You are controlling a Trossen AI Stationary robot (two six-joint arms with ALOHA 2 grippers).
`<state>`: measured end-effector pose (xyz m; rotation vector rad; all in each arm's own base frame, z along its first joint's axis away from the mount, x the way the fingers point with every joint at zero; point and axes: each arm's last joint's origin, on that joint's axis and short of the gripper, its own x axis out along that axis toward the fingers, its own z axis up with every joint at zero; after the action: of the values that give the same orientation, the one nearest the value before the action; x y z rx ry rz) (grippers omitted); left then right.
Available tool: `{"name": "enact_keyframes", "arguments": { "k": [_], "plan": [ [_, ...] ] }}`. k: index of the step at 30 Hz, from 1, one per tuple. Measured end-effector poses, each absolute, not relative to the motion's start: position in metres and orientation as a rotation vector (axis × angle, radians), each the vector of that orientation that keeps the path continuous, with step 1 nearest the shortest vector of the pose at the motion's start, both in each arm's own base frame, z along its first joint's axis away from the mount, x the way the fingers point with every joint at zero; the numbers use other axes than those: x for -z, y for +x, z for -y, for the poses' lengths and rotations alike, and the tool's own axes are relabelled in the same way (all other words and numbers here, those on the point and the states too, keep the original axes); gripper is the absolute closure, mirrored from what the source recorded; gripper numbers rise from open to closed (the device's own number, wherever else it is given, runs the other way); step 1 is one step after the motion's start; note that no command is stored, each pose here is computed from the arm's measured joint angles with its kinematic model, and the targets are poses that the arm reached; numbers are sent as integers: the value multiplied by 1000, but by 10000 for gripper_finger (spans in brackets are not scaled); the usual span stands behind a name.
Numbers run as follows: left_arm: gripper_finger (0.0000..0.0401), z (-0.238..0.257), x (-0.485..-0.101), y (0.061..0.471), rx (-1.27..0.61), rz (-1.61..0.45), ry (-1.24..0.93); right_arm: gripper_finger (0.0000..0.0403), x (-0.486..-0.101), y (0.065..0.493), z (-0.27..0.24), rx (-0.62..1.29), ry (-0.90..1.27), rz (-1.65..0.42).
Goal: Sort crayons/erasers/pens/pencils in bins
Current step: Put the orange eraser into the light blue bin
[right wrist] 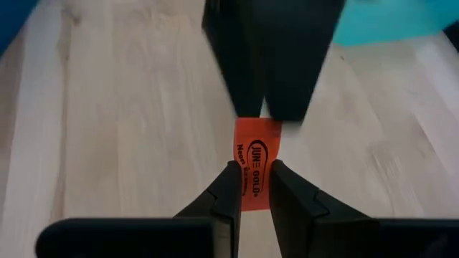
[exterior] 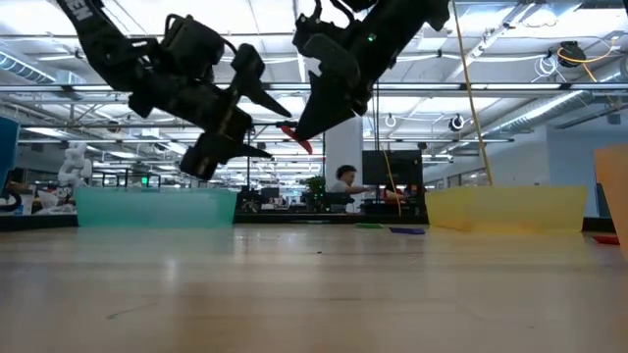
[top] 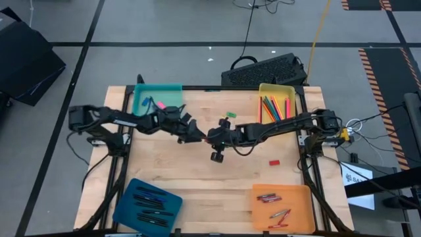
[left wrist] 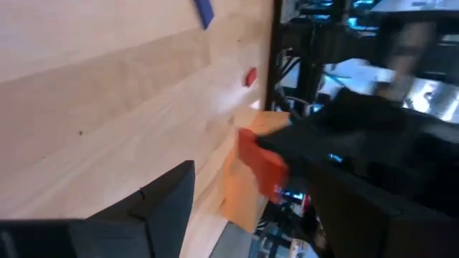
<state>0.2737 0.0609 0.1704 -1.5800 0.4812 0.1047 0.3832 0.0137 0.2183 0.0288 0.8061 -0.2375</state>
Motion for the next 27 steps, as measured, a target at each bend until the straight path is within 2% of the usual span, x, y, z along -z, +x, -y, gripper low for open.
{"name": "enact_keyframes", "arguments": {
  "k": [10,19,23,27],
  "plan": [
    [218,-53,-172,309,-85,-513,-1560,355,-218,381,-14,235,6,-827],
    [376,-55,-170,309,-128,-521,-1519,352,-217,381,-16,262,15,-832],
    [382,-55,-171,308,-125,-516,-1473,322,-217,381,-22,251,14,-820],
    [381,-58,-177,303,-144,-513,-1412,267,-224,380,-29,238,13,-786]
  ]
}}
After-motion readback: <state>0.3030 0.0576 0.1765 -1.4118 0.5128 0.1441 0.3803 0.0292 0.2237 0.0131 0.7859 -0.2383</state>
